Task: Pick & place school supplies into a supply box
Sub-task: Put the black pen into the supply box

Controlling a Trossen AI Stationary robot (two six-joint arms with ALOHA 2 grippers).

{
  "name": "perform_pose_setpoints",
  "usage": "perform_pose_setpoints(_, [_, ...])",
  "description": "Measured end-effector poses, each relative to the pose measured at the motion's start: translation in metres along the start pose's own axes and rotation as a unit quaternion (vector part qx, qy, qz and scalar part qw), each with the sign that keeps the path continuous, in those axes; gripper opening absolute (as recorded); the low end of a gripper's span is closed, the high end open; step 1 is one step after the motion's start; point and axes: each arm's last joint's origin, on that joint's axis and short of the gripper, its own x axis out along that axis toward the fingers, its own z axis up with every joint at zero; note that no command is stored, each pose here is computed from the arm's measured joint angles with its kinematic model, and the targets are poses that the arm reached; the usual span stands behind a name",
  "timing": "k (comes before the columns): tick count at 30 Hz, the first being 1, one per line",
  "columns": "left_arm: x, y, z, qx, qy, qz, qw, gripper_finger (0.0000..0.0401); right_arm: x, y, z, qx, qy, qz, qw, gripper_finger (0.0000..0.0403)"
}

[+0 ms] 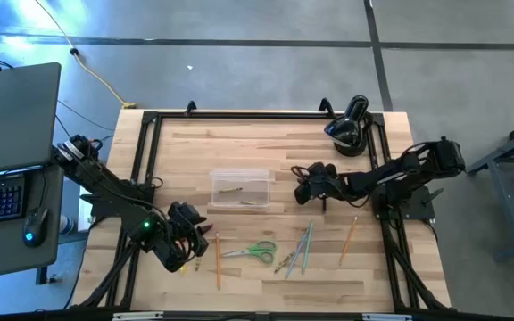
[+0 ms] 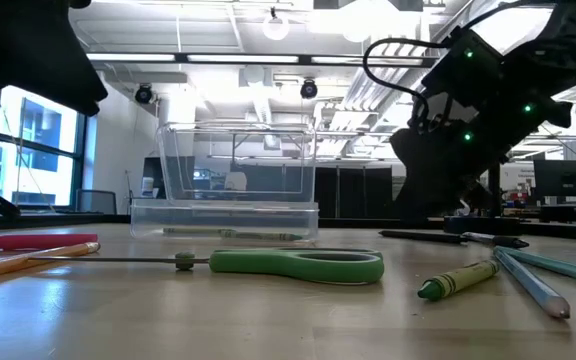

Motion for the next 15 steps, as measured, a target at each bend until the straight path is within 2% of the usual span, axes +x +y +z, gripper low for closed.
perform_pose_setpoints(9, [0.0, -0.0004, 0.0, -0.001, 0.0, -0.001, 1.0, 0.0179, -0.0003, -0.001, 0.0005, -0.03, -0.017, -0.02, 0.999, 0.0122])
perform_pose_setpoints(15, [0.0, -0.0004, 0.0, -0.002, 0.0, -0.002, 1.0, 0.0179, -0.0009, -0.0063, -0.0048, -0.047, 0.006, -0.046, 0.998, 0.0122])
